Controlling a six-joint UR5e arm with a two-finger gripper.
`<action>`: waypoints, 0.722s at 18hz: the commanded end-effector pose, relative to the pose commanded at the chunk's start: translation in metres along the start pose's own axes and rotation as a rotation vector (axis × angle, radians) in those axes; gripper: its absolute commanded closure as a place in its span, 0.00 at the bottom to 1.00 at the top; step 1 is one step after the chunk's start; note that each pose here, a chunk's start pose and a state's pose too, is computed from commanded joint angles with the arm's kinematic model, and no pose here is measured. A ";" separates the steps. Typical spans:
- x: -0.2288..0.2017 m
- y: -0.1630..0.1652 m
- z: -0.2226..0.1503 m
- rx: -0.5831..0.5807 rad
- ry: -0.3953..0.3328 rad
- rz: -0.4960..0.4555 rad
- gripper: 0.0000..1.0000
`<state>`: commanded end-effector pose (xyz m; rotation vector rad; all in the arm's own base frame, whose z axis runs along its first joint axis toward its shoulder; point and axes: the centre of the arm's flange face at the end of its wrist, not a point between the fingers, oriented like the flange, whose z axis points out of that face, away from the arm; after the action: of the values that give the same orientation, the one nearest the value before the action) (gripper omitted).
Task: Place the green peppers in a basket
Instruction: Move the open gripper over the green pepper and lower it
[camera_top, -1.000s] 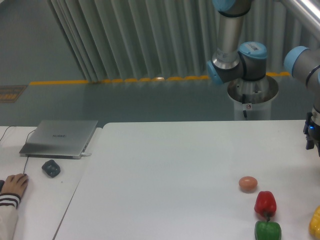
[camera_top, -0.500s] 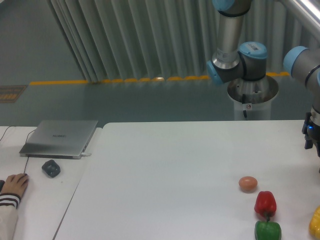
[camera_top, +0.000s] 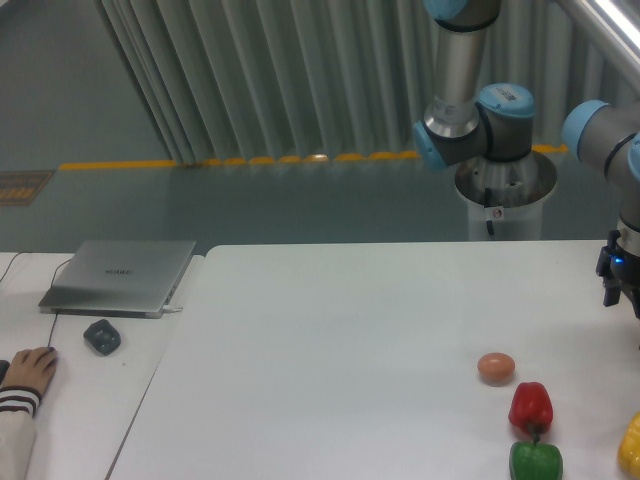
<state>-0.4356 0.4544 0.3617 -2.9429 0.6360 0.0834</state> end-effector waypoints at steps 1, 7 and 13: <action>0.001 -0.008 0.001 0.003 -0.007 -0.024 0.00; -0.005 -0.057 0.006 0.043 -0.067 -0.417 0.00; -0.001 -0.080 0.009 0.062 -0.071 -0.583 0.00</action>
<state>-0.4034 0.5281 0.3625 -2.9158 -0.2354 0.1049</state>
